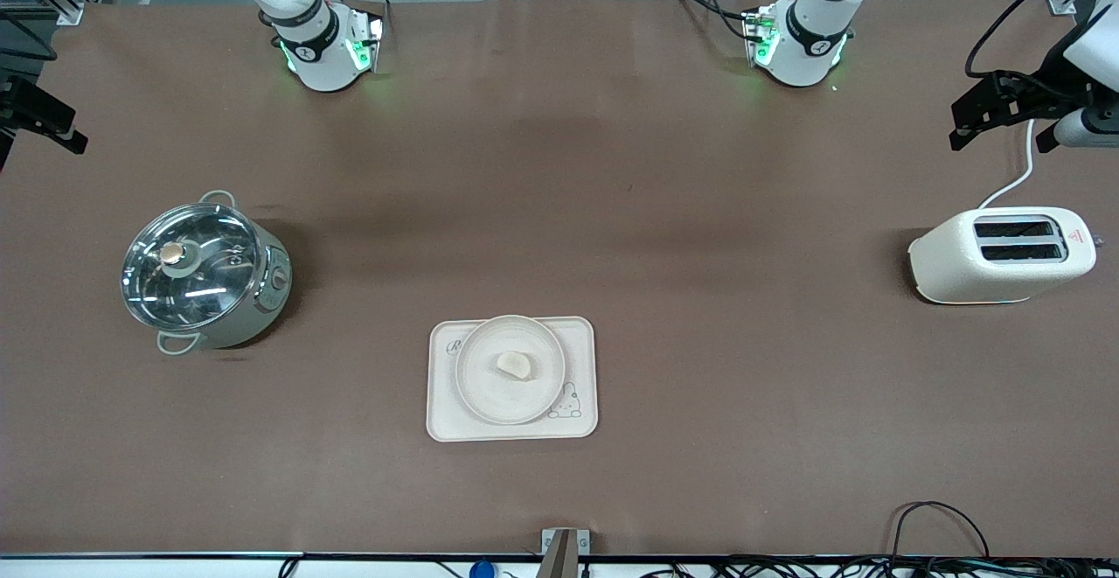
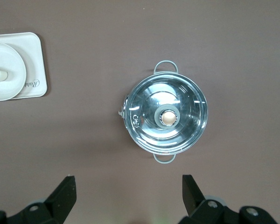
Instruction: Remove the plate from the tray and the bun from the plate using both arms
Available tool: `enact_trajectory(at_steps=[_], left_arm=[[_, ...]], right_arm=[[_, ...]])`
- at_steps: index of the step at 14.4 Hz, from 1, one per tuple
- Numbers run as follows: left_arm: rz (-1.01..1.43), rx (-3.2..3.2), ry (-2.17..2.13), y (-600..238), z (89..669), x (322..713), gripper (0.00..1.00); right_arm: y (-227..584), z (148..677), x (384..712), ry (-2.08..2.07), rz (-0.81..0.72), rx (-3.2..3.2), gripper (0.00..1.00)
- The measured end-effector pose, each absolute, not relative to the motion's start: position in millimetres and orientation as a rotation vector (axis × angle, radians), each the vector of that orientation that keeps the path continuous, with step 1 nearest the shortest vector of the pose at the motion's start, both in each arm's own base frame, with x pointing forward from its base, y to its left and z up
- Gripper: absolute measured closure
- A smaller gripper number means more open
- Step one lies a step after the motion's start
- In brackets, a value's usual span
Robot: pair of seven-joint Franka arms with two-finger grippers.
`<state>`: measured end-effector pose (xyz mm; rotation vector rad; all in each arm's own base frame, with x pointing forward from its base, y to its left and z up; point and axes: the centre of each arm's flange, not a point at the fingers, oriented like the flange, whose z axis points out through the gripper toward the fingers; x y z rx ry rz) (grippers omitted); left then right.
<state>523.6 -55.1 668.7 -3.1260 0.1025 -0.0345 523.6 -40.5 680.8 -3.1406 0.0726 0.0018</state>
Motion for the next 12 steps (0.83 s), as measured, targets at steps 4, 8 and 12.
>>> enact_trajectory(at_steps=[4,8,12], left_arm=[[-0.034,-3.126,0.108,-56.9,668.7,523.4,0.0],[-0.036,-3.126,0.109,-57.4,669.0,523.5,0.0],[-0.036,-3.128,0.11,-57.4,668.5,527.2,0.0]], right_arm=[[-40.5,680.2,522.9,0.073,0.011,-3.14,0.0],[-40.9,677.6,522.9,0.074,0.023,-3.14,0.0],[-37.8,659.5,525.4,0.067,0.083,-3.114,0.0]])
